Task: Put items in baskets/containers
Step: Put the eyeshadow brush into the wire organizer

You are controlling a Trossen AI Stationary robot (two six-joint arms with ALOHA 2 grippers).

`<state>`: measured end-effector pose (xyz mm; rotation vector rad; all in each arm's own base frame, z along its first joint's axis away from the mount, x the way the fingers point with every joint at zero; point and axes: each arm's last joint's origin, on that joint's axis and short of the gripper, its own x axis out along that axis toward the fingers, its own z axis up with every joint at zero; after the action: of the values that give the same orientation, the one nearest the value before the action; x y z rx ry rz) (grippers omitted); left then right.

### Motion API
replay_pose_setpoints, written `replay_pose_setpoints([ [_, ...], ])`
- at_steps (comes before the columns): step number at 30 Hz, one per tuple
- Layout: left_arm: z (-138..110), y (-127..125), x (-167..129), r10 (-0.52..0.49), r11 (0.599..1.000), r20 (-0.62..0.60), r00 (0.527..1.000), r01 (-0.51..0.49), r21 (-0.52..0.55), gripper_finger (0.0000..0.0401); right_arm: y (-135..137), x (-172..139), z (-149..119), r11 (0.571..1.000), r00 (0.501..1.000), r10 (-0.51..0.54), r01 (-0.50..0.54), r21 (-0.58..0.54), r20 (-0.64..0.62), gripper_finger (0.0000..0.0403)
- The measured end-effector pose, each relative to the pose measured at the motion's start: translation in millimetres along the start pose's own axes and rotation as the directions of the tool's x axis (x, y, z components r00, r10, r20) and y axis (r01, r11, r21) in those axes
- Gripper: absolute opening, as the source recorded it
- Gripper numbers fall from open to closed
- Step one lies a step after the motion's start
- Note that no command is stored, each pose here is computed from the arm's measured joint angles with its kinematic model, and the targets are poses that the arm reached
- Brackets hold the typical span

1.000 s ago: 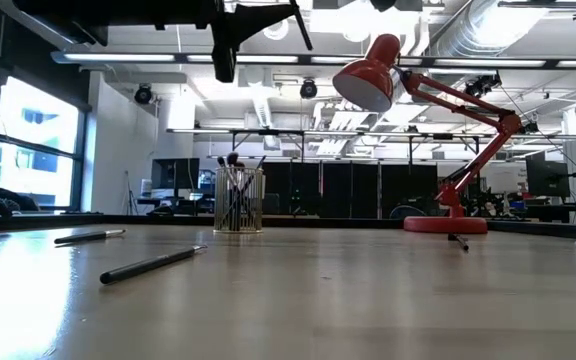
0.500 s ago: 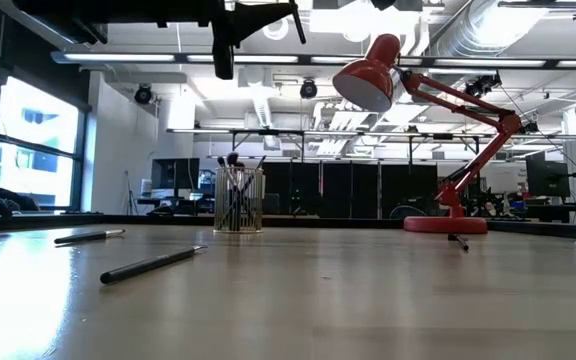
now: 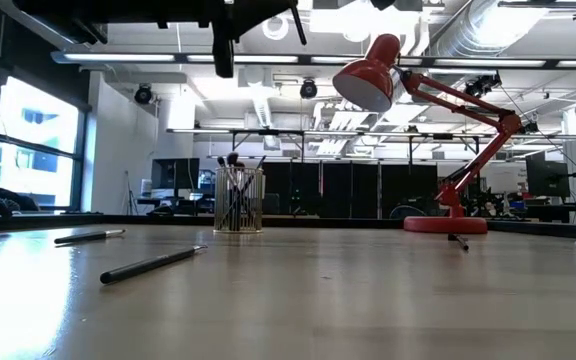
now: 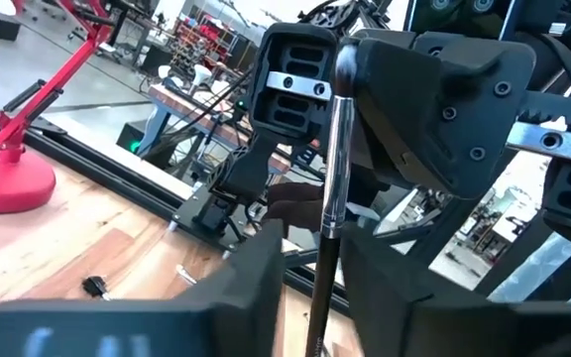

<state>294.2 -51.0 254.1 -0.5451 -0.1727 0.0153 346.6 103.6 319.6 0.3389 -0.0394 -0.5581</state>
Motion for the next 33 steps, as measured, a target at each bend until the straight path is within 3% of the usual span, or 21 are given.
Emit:
replay_pose_setpoints([
  [5, -0.3, -0.7, 0.0, -0.021, 1.0, -0.011, 1.0, 0.021, 0.008, 0.0015, 0.2, 0.2, -0.6, 1.0, 1.0, 0.017, -0.017, -0.005, -0.008, 0.0],
  [10, -1.3, -0.1, -0.1, -0.013, 1.0, -0.021, 1.0, 0.013, 0.012, 0.0029, 0.4, 0.2, -0.9, 1.0, 1.0, 0.022, -0.022, -0.007, -0.012, 0.0],
  [15, -4.5, 2.2, -0.2, 0.019, 1.0, -0.048, 0.999, -0.018, 0.021, 0.001, -0.4, 0.2, -2.9, 0.999, 1.0, 0.016, -0.017, -0.035, -0.027, 0.0001],
  [21, -6.9, 3.6, -0.4, 0.033, 0.999, -0.072, 0.997, -0.031, 0.026, 0.001, -5.8, -7.8, 2.4, 0.995, 0.99, 0.068, -0.077, -0.07, -0.12, 0.0012],
  [27, -7.4, 4.1, -0.4, 0.04, 0.999, -0.074, 0.996, -0.038, 0.036, 0.001, -26.3, -35.9, 18.4, 0.987, 0.97, -0.009, -0.03, -0.156, -0.243, 0.0061],
  [33, -11.4, 8.8, -1.2, 0.131, 0.99, -0.088, 0.987, -0.126, 0.063, 0.001, -49.8, -77.5, 13.3, 0.964, 0.895, -0.142, 0.027, -0.266, -0.423, 0.0086],
])
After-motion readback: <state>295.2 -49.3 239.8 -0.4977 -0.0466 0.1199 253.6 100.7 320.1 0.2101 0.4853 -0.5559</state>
